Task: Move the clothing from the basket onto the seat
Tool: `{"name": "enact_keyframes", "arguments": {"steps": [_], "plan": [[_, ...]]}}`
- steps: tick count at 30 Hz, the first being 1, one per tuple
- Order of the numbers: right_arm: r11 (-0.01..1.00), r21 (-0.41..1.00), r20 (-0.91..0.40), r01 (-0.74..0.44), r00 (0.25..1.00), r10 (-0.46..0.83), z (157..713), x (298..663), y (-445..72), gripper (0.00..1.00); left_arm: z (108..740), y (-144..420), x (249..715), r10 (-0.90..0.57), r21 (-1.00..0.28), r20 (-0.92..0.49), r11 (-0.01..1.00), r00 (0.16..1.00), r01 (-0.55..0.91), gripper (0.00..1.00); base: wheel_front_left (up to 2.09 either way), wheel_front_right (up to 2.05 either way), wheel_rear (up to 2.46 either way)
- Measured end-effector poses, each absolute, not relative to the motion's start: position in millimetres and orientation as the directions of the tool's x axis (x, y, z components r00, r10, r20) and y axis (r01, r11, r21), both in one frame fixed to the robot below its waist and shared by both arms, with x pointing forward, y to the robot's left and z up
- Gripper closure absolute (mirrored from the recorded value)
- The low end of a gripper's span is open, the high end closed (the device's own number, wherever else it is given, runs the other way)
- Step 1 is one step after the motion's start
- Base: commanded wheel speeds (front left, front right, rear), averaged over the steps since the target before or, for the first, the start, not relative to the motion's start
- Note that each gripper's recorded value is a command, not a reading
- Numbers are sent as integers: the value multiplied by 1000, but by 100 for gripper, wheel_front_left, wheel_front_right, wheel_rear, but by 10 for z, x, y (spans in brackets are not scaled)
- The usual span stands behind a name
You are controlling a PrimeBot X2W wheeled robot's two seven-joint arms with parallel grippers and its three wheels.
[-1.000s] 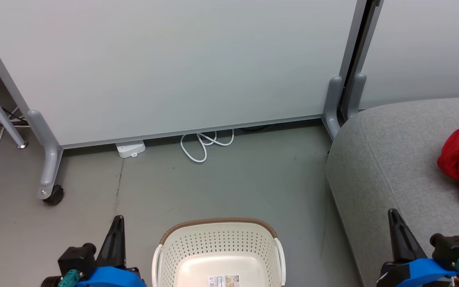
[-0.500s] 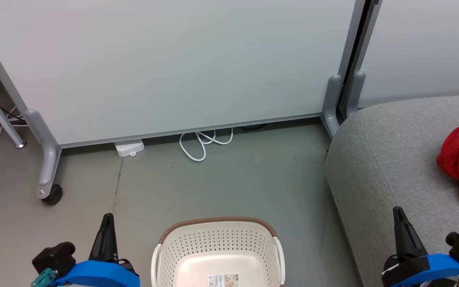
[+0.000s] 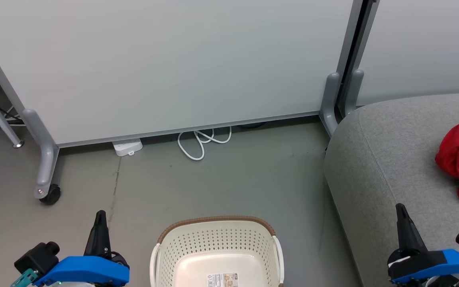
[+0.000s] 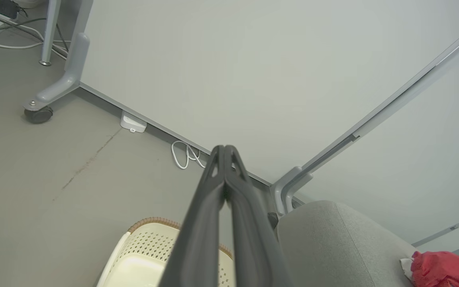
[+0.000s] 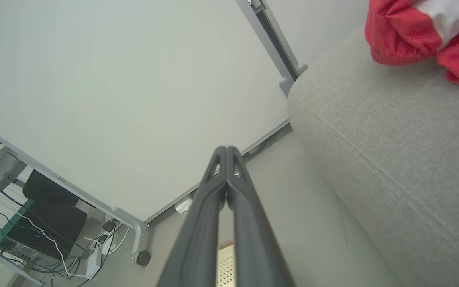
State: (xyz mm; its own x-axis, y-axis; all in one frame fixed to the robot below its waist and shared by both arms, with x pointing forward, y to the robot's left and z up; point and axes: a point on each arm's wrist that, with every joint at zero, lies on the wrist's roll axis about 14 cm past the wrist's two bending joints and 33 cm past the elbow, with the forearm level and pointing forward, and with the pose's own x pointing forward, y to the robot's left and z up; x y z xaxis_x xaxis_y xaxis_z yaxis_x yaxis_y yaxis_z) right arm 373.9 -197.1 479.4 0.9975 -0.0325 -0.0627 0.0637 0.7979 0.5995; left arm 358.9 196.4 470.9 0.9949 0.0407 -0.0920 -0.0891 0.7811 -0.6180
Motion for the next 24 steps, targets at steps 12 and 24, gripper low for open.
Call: {"name": "enact_keyframes", "arguments": {"steps": [12, 24], "plan": [[685, 725, -71, 77, 997, -36, 4815, 3765, -1984, 100, 4737, 1990, 3631, 46, -735, -97, 670, 994, -103, 100, 0, 0, 0], [571, 817, -72, 79, 997, -35, 4842, 3787, -1993, 100, 4782, 2006, 3677, 44, -826, -94, 554, 995, -102, 100, 0, 0, 0]]}}
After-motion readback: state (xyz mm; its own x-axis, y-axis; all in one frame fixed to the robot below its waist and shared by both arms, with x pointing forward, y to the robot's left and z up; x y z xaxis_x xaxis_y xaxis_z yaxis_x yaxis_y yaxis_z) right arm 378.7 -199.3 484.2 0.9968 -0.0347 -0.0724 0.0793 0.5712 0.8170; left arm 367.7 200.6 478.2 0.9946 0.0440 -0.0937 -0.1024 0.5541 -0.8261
